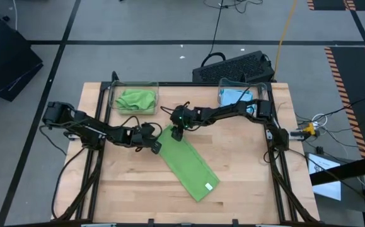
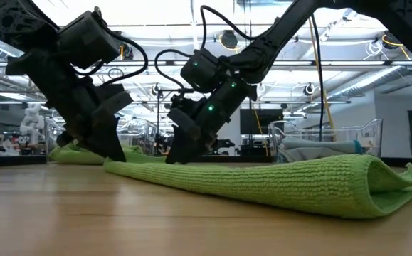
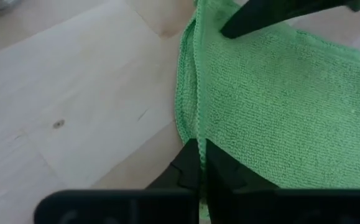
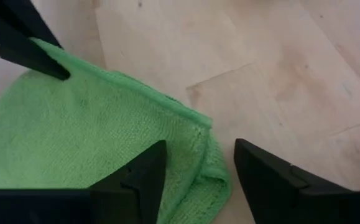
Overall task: Fold microfiber towels
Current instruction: Fold the green microfiber cloth
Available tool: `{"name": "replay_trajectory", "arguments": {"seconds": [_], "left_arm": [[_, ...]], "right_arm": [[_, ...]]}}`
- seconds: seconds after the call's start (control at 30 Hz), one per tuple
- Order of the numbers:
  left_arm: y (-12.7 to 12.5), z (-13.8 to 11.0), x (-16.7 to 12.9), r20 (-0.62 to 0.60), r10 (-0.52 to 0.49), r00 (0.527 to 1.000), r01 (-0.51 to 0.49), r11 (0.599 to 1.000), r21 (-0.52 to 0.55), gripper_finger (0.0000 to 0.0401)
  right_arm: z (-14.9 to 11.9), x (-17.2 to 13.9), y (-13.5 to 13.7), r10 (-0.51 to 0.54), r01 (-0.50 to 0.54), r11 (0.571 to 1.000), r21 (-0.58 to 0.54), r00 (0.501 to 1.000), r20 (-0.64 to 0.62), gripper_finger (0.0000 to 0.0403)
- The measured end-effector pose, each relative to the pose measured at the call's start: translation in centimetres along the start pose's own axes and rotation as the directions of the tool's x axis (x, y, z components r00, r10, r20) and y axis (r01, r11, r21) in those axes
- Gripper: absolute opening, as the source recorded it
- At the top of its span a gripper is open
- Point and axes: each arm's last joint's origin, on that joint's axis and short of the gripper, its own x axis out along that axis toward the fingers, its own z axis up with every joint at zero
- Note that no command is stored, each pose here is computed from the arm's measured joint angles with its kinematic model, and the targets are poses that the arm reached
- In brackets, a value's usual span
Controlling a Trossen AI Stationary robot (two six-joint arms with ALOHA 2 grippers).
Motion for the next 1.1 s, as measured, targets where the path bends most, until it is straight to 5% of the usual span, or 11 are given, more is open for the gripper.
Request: {"name": "replay_trajectory", "arguments": {"seconds": [0.4,0.77,1.1], "left_arm": [[-0.3,0.4,0.0,0.065,-0.01,0.998,0.004,0.995,0.099,0.0004],[-0.8,1.6,-0.3,0.209,-0.017,0.978,-0.038,0.966,0.256,0.0005],[-1.8,4.7,-0.9,0.441,-0.13,0.888,-0.074,0.906,0.416,0.0008]], "right_arm": [[-0.7,0.3,-0.2,-0.019,0.015,0.997,-0.082,0.998,-0.055,0.0014],[0.5,-4.1,0.8,0.007,-0.023,0.99,-0.137,0.993,-0.117,0.0003],[2.9,-9.4,1.1,-0.15,0.142,0.961,-0.236,0.989,-0.015,0.0001]]}}
